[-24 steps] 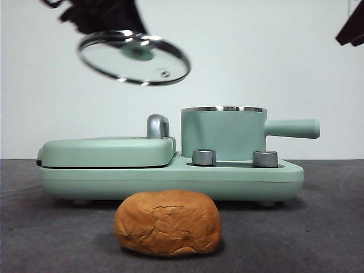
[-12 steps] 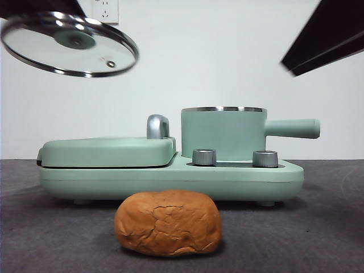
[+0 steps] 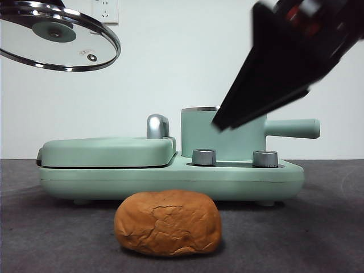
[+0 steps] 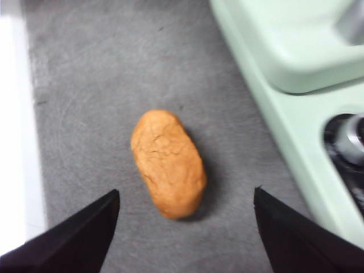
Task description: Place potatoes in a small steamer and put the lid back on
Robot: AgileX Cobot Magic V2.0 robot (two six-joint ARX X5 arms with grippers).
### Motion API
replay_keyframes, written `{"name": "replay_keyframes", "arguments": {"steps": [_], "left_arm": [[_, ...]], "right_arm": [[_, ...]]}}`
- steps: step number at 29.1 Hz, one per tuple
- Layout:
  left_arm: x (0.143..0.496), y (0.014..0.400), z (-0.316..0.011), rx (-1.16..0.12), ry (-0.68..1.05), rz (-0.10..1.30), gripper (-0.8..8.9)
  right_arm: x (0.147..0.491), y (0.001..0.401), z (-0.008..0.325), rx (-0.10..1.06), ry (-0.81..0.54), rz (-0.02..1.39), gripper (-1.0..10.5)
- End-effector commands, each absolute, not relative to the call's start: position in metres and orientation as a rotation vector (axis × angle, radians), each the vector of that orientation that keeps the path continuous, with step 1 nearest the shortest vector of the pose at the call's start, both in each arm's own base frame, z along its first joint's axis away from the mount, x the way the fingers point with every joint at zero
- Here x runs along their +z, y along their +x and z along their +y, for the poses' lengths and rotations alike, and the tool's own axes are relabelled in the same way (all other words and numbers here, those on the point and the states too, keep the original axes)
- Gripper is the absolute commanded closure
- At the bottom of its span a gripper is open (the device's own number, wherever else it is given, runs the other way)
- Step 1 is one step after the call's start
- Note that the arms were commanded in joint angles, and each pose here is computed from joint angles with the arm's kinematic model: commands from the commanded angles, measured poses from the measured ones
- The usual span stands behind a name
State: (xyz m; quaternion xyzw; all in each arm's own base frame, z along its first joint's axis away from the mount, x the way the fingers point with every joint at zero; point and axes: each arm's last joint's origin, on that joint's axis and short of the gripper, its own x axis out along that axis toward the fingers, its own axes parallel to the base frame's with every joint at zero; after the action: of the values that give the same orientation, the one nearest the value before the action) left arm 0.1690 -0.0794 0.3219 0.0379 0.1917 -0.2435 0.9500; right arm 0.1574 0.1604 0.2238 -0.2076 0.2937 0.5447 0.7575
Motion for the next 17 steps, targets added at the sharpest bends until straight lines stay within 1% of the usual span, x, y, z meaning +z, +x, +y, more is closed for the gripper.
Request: {"name": "replay_keyframes", "arguments": {"steps": [1, 9, 17], "left_arm": [[0.33, 0.17, -0.079, -0.492, 0.069, 0.339, 8.04], [0.331, 0.171, -0.078, -0.483, 0.067, 0.328, 8.04], [0.331, 0.171, -0.077, -0.478, 0.071, 0.327, 8.04]], "right_arm": [[0.219, 0.16, 0.174, 1.226, -0.474, 0.63, 5.7], [0.197, 0.164, 0.199, 1.29, -0.52, 0.627, 5.7], [0.174, 0.174, 0.213, 1.291, -0.531, 0.645, 5.7]]}}
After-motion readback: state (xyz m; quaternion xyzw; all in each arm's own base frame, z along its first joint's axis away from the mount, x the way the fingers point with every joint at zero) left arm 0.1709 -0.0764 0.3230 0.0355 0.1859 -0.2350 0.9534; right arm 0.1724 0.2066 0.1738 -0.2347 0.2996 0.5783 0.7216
